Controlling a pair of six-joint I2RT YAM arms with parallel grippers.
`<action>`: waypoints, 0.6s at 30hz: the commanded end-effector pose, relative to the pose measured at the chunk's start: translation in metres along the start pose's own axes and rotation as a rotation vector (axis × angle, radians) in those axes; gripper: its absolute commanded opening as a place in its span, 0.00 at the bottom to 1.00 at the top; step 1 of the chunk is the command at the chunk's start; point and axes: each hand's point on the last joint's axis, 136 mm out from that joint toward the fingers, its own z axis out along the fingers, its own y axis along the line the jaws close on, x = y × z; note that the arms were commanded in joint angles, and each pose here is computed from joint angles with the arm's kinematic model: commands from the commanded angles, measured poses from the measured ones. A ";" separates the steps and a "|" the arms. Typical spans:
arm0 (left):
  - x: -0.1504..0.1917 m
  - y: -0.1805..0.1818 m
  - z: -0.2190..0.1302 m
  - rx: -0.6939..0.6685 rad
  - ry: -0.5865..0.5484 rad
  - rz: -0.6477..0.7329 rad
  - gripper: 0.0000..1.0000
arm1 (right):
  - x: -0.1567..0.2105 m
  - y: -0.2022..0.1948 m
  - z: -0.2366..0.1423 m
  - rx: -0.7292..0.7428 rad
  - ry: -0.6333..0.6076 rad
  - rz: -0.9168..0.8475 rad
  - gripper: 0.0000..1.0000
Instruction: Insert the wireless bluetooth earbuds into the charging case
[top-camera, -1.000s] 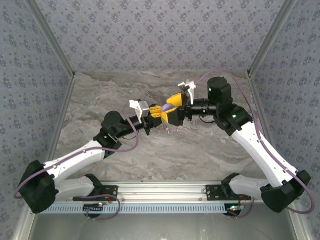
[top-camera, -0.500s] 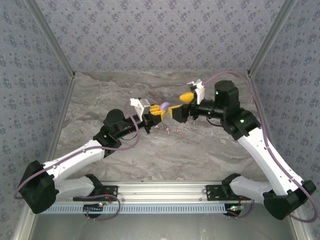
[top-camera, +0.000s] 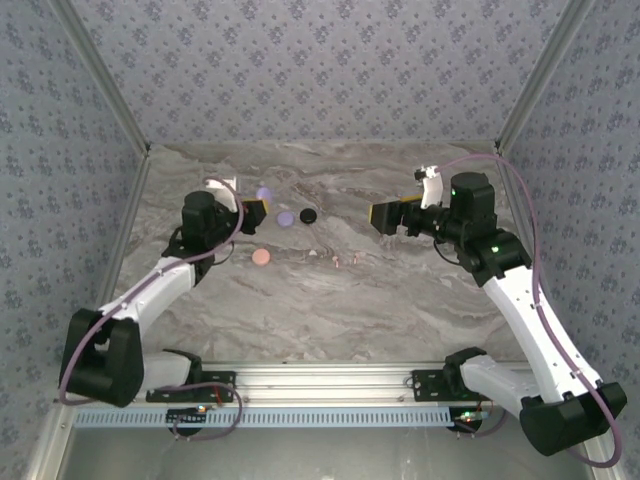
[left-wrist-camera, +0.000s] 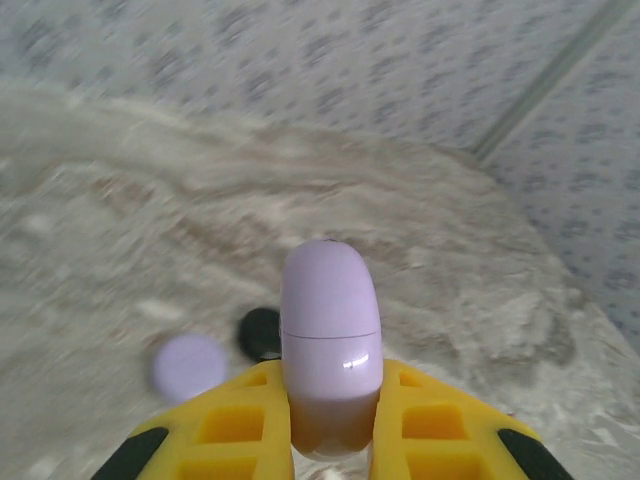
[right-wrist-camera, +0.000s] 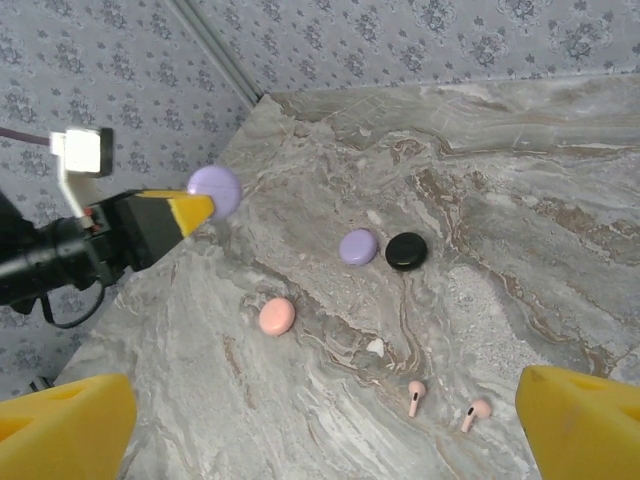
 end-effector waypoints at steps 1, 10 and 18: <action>0.016 0.025 0.009 -0.026 0.102 -0.101 0.00 | 0.005 -0.008 0.001 0.030 0.014 0.032 1.00; 0.053 0.079 0.062 -0.056 0.261 -0.295 0.00 | 0.012 -0.013 0.003 0.045 0.036 0.045 1.00; 0.077 0.103 0.087 -0.083 0.316 -0.336 0.05 | 0.017 -0.018 0.004 0.066 0.052 0.051 1.00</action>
